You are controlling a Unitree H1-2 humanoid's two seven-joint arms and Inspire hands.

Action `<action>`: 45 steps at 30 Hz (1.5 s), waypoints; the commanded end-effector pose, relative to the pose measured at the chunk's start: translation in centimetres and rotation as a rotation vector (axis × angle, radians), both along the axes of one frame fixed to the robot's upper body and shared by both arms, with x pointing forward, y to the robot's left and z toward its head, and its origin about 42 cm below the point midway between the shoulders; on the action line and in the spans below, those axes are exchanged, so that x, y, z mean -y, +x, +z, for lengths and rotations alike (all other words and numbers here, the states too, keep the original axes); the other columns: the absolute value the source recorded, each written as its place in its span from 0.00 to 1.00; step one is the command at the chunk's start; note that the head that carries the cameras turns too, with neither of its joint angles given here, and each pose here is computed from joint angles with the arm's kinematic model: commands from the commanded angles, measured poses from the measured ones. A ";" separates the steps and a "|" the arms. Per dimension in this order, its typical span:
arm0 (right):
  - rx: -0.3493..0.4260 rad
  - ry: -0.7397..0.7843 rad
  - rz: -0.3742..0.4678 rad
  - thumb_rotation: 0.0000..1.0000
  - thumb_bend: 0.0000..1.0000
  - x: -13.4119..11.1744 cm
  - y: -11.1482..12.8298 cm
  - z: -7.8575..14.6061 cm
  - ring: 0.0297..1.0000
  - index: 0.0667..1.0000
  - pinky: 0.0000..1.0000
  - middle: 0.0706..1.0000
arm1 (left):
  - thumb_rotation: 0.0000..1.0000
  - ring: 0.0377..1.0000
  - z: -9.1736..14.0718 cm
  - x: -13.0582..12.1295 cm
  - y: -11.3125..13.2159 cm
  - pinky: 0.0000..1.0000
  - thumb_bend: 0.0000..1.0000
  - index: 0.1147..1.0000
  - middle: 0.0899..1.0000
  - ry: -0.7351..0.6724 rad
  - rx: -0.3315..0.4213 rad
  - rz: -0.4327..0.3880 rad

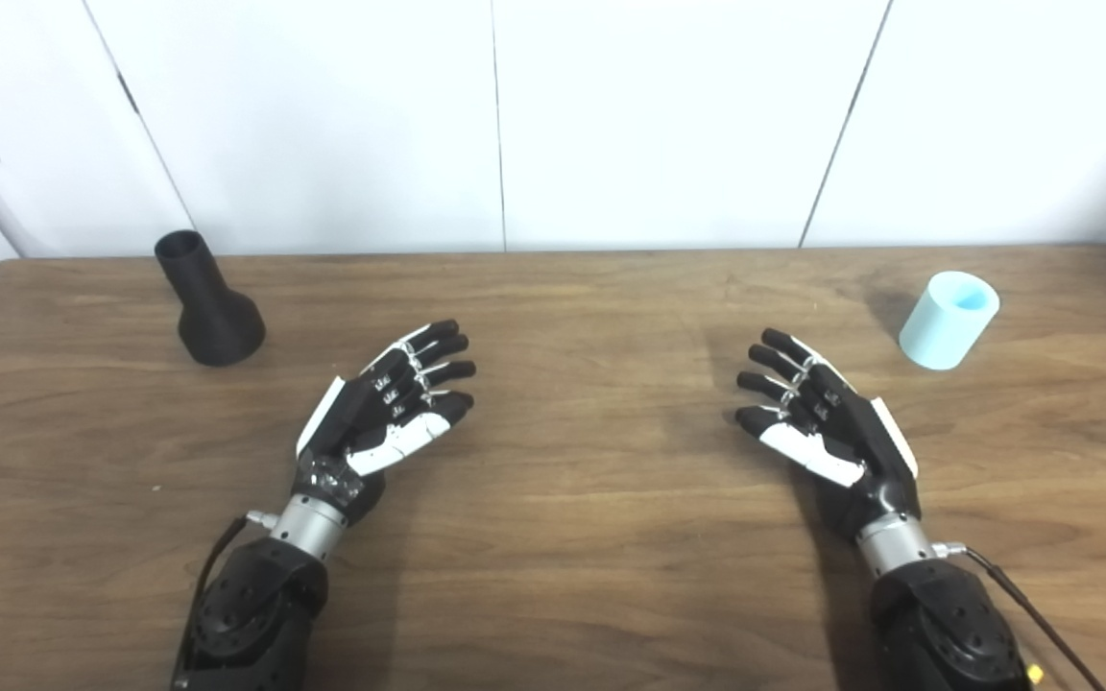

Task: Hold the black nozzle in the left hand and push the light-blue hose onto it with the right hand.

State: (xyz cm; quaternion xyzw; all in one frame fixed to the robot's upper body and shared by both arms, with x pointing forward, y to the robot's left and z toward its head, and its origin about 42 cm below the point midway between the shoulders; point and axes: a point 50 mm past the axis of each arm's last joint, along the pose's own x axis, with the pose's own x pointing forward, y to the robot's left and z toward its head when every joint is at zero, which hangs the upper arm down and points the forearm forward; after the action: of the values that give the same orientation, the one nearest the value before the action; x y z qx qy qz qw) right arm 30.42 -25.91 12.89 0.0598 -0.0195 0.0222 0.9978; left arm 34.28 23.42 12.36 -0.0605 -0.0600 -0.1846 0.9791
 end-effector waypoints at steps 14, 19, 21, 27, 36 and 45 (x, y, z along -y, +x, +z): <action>0.094 -0.024 0.017 0.22 0.87 0.1 0.3 1.6 0.74 0.77 0.57 0.79 | 0.15 0.77 -1.9 -0.2 -0.8 0.66 0.72 0.80 0.81 -0.028 -0.039 -0.028; 0.088 -0.017 0.024 0.23 0.86 0.8 0.2 1.3 0.75 0.78 0.60 0.80 | 0.13 0.78 -2.3 0.5 -0.8 0.65 0.75 0.79 0.81 -0.039 -0.044 -0.037; 0.084 -0.018 0.025 0.22 0.84 1.4 0.1 1.2 0.76 0.79 0.61 0.81 | 0.12 0.77 -2.6 1.0 -0.8 0.62 0.75 0.79 0.80 -0.037 -0.045 -0.038; 0.072 0.006 0.006 0.15 0.78 2.6 0.2 1.0 0.79 0.79 0.66 0.83 | 0.18 0.74 -3.6 2.8 -0.7 0.59 0.79 0.78 0.78 -0.027 -0.045 -0.024; 0.037 -0.048 -0.022 0.17 0.82 2.6 -0.3 1.8 0.69 0.75 0.59 0.78 | 0.19 0.73 -4.7 4.2 -0.5 0.61 0.77 0.77 0.78 -0.022 -0.047 0.006; 0.033 -0.042 -0.032 0.25 0.98 2.6 -0.4 1.9 0.61 0.66 0.48 0.71 | 0.24 0.66 -2.7 2.4 0.1 0.56 0.76 0.73 0.72 0.124 0.044 0.145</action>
State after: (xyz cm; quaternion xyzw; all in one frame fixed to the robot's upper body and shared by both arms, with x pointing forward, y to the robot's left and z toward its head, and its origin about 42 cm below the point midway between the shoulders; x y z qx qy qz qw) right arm 29.56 -28.43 13.16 0.0356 -0.0041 0.0086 0.9993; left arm 36.34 20.54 12.15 -0.0014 -0.1054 -0.1413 0.9843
